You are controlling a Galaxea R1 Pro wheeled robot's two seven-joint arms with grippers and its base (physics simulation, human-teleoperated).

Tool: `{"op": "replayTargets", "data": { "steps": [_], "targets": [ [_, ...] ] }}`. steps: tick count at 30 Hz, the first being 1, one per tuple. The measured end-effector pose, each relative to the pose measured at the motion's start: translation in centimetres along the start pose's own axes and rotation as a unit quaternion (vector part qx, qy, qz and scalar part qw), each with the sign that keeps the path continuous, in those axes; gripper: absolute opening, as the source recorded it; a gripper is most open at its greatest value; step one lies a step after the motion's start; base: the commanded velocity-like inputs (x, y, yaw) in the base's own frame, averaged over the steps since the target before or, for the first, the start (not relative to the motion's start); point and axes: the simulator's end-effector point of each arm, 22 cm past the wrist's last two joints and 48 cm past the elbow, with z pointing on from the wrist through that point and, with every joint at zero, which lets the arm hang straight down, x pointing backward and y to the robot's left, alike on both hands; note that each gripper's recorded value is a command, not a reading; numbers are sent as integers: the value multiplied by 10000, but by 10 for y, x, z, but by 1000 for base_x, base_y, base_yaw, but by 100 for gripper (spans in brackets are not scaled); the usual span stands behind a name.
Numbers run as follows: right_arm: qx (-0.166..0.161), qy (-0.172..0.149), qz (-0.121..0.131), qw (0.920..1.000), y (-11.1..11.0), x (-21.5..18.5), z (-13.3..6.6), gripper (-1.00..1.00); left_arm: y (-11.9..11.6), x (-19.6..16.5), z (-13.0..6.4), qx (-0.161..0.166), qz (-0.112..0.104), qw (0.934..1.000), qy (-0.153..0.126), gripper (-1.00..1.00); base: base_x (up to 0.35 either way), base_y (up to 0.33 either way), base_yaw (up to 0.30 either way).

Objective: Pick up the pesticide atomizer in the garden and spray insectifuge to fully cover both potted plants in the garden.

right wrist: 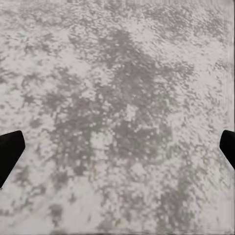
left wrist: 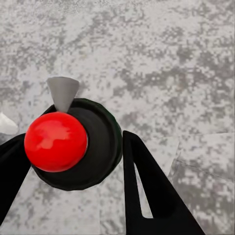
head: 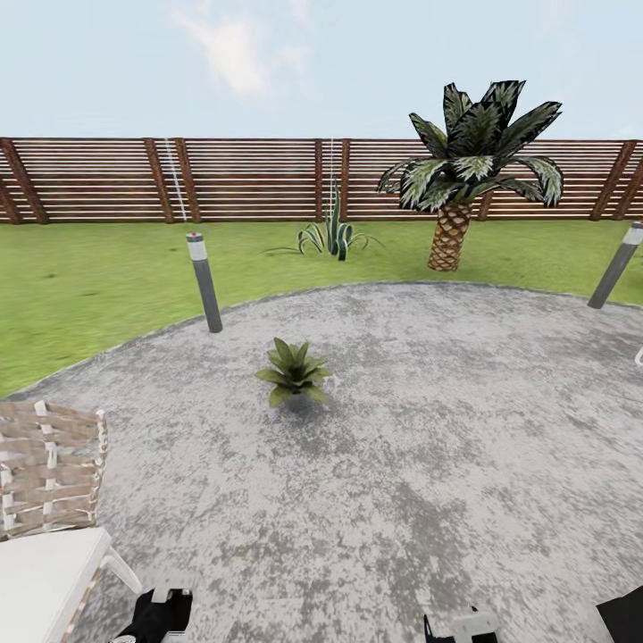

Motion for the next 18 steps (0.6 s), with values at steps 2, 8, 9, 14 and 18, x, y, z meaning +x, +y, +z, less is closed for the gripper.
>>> {"op": "replayTargets", "data": {
  "steps": [2, 8, 9, 14, 18],
  "targets": [
    [110, 59, 97, 9999, -5, 5, -2, 100, 3, -7, 1, -68, -46, 9999, -112, -100, 0, 0, 0],
    [359, 146, 228, 9990, -14, 11, -4, 100, 12, -18, 1, -260, -192, 9990, -323, -100, 0, 0, 0],
    [388, 148, 228, 9989, -16, 11, -4, 100, 13, -20, 0, -287, -207, 9988, -352, -100, 0, 0, 0],
    [374, 139, 225, 9990, -13, 10, -5, 100, 18, -20, 0, -388, -212, 9984, -362, -100, 56, 0, 0],
    [362, 139, 231, 9990, -11, 10, -5, 100, 19, -20, 0, -391, -214, 9983, -363, -100, 294, 0, 0]
  ]
}}
